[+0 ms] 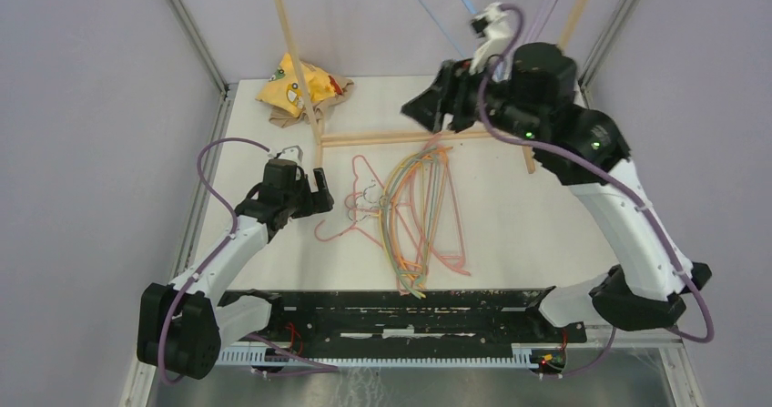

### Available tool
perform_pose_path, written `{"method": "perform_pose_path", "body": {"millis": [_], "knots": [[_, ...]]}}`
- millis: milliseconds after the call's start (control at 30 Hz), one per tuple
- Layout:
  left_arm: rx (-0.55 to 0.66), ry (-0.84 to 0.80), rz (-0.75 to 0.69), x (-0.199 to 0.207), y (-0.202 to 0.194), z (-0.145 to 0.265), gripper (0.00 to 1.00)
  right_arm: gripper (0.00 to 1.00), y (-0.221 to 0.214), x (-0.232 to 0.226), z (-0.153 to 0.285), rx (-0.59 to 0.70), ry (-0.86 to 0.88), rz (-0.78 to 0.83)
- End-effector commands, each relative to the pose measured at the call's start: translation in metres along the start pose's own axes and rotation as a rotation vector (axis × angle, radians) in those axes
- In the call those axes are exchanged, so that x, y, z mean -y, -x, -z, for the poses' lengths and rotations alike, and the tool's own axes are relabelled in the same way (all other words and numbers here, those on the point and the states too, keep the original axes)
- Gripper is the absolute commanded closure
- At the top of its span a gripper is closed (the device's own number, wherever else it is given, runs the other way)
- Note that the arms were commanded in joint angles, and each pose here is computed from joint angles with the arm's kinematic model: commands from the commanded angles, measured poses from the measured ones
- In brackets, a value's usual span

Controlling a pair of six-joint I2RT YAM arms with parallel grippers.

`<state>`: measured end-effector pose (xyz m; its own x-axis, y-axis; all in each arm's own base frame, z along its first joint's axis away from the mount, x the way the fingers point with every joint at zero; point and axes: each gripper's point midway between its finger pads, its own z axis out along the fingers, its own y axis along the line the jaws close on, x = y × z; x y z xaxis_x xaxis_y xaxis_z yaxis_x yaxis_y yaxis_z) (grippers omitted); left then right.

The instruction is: Organize the hangers

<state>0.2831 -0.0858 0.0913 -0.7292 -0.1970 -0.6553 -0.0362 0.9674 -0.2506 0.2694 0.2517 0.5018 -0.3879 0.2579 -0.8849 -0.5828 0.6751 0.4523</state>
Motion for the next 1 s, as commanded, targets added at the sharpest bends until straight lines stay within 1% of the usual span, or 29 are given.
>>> {"method": "perform_pose_path", "body": {"millis": [0, 67, 133, 200, 233, 333, 433, 533, 733, 967], "knots": [[0.034, -0.017, -0.019, 0.005, 0.009, 0.0, 0.01, 0.34, -0.128, -0.007, -0.033, -0.418, 0.04, 0.11], [0.038, -0.016, -0.019, 0.005, 0.01, 0.0, 0.01, 0.41, -0.192, 0.002, -0.041, -0.588, 0.007, 0.147], [0.039, -0.015, -0.019, 0.004, 0.01, 0.0, 0.01, 0.44, -0.251, 0.013, -0.043, -0.728, -0.03, 0.189], [0.039, -0.013, -0.018, 0.004, 0.01, 0.0, 0.01, 0.45, -0.293, 0.028, -0.042, -0.801, -0.088, 0.211], [0.04, -0.012, -0.017, 0.004, 0.01, 0.0, 0.01, 0.45, -0.311, 0.034, -0.043, -0.826, -0.104, 0.194], [0.041, -0.008, -0.017, 0.003, 0.01, 0.0, 0.01, 0.46, -0.355, 0.048, -0.042, -0.89, -0.138, 0.139], [0.039, -0.007, -0.017, 0.003, 0.009, 0.0, 0.01, 0.49, -0.393, 0.057, -0.041, -0.962, -0.164, 0.142], [0.037, -0.003, -0.017, 0.002, 0.009, 0.0, 0.01, 0.5, -0.413, 0.06, -0.049, -0.991, -0.177, 0.157], [0.033, -0.001, -0.017, 0.001, 0.008, 0.001, 0.01, 0.5, -0.424, 0.059, -0.066, -0.992, -0.174, 0.153], [0.033, -0.001, -0.019, 0.001, 0.008, 0.002, 0.01, 0.5, -0.443, 0.079, -0.079, -0.994, -0.257, 0.178]]}}
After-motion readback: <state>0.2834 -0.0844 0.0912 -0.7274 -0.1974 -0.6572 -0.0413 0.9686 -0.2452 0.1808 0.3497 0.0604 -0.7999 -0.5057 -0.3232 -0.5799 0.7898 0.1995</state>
